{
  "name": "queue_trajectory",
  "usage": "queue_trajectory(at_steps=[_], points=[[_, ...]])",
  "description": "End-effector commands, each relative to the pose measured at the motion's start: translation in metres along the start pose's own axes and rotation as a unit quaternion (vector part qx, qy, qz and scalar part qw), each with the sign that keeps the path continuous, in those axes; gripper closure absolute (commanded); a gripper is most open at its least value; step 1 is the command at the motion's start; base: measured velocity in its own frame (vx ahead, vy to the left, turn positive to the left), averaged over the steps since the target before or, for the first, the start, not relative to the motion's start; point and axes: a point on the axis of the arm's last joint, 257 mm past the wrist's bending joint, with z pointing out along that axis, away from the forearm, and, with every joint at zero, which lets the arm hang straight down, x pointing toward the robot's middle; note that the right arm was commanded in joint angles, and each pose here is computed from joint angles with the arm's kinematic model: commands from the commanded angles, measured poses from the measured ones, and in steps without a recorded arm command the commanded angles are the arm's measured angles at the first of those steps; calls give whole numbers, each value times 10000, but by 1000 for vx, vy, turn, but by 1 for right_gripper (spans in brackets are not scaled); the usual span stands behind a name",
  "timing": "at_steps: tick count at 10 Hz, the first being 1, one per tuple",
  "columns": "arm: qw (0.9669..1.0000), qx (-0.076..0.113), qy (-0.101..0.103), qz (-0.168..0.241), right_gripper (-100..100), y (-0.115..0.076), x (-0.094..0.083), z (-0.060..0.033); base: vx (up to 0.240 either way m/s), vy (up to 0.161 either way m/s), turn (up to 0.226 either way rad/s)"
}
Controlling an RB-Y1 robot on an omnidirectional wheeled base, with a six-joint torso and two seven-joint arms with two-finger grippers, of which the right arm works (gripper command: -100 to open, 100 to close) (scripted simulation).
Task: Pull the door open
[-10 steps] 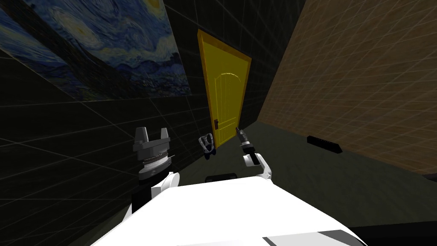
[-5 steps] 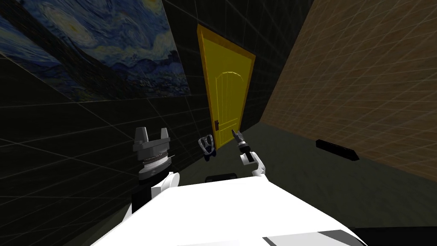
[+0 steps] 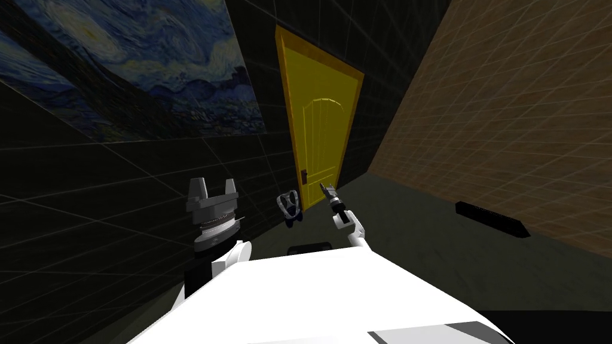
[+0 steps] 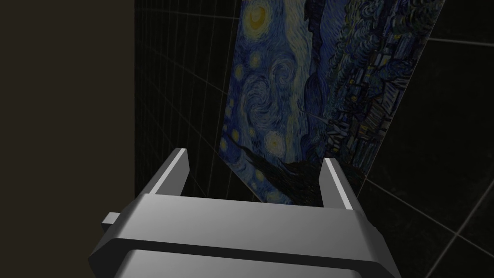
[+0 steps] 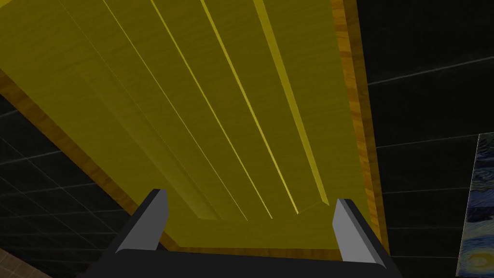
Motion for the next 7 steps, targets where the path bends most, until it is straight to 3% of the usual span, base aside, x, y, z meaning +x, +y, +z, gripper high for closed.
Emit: queue_trajectory(at_steps=[1, 7], points=[[9996, -30, 144, -231, -100, 11, 141, 35, 100, -45, 69], [9932, -203, 618, -966, -100, 121, 626, 162, 88, -45, 61]])
